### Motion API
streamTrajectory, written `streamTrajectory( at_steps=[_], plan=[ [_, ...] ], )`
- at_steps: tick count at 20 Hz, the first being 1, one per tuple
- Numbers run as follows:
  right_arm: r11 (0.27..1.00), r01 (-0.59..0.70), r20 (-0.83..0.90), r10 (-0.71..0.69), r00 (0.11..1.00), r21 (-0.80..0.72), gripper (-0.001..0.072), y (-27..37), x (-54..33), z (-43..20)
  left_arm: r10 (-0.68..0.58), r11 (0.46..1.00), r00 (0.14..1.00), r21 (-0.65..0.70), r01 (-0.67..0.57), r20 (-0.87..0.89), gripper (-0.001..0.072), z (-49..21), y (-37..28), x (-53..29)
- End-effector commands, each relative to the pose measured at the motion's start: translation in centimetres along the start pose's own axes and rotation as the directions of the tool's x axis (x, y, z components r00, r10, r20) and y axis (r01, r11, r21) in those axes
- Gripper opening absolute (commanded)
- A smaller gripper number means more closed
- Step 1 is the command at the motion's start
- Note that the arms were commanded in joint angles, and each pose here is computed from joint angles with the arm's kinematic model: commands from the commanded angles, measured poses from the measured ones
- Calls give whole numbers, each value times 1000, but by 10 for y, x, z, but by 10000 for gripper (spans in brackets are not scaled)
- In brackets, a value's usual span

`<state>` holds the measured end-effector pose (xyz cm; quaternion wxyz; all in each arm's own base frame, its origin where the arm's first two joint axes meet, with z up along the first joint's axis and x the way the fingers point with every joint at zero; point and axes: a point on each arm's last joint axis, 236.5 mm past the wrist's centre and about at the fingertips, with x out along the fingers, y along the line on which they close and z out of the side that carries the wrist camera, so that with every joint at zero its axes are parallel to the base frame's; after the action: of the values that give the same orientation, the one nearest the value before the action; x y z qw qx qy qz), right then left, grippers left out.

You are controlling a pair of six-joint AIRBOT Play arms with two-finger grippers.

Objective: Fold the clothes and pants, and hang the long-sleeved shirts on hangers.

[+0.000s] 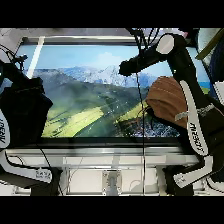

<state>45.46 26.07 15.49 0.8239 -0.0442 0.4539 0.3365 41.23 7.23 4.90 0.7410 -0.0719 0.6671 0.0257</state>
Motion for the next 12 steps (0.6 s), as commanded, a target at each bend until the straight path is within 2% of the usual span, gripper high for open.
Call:
streamTrajectory(
  at_steps=[1,12],
  plan=[
    [1000,-1,1,1,1000,-1,339,1,0,0,0,1000,1000,-1,0,0,562,0,1,0],
    [1000,-1,1,1,1000,-1,339,1,0,0,0,1000,1000,-4,0,-12,562,0,2,5]
  ],
)
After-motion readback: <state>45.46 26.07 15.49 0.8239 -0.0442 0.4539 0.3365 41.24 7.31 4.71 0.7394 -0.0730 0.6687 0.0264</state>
